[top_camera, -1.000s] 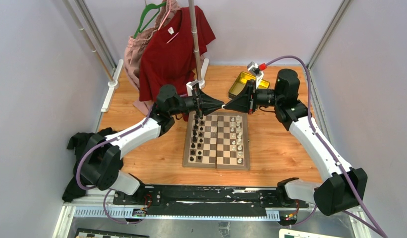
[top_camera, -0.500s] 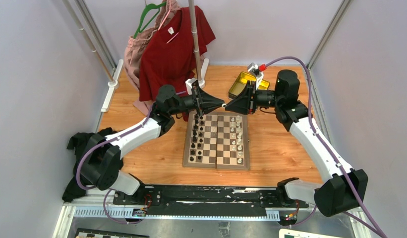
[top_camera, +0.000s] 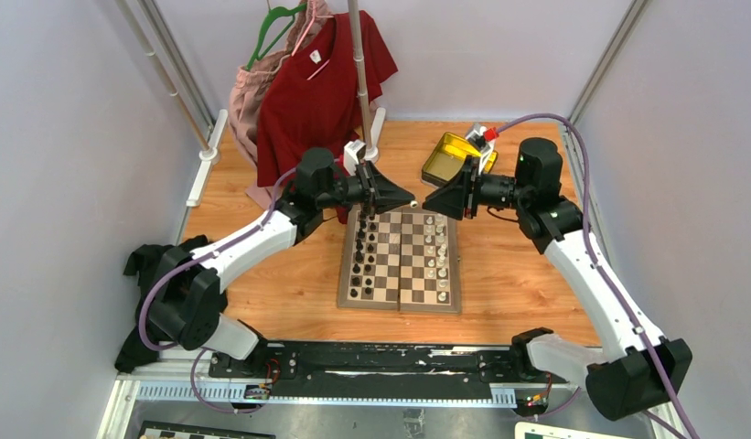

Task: Set up the chess pieces on the board
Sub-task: Pick up the chess piece from the storage box, then place the chess piece on the chessboard.

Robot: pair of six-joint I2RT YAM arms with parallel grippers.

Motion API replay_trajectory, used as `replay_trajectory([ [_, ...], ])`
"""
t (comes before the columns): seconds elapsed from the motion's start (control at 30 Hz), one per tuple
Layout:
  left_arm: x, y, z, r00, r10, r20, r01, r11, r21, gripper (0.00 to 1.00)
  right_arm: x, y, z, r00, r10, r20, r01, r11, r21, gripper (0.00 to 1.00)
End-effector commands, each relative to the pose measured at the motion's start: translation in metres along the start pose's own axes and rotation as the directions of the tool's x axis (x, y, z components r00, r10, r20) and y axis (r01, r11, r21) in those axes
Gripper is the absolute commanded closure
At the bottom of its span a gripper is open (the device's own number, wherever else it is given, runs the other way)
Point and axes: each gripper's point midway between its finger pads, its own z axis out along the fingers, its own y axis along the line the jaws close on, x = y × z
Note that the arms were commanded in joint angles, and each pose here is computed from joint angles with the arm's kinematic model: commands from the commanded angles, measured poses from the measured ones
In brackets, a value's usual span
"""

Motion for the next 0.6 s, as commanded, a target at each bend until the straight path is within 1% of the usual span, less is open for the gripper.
replay_trajectory([
  [0.0,-0.009,0.037,-0.009,0.980,0.198,0.024,-0.190,0.961,-0.201,1.00,0.011,-0.013,-0.012,1.000,-0.023,-0.017,0.025,0.986,0.162,0.69],
  [0.03,-0.011,0.045,-0.012,0.968,0.250,0.023,-0.237,0.940,-0.246,1.00,0.013,-0.020,-0.015,1.000,-0.019,-0.022,0.024,0.977,0.212,0.69],
  [0.13,-0.015,0.062,-0.022,0.945,0.326,0.036,-0.297,0.896,-0.331,1.00,0.016,-0.042,-0.025,1.000,-0.016,-0.021,0.022,0.934,0.355,0.69],
  [0.27,-0.012,0.087,-0.029,0.915,0.404,0.024,-0.361,0.842,-0.402,1.00,0.016,-0.073,-0.041,1.000,-0.009,0.000,0.008,0.841,0.541,0.69],
  [0.37,-0.005,0.106,-0.030,0.880,0.474,-0.009,-0.426,0.782,-0.455,1.00,0.015,-0.088,-0.055,0.999,-0.033,0.025,0.009,0.771,0.637,0.69],
  [0.57,0.018,0.129,-0.022,0.778,0.623,-0.088,-0.571,0.640,-0.514,1.00,0.026,-0.107,-0.079,0.995,-0.072,0.062,0.000,0.651,0.759,0.69],
])
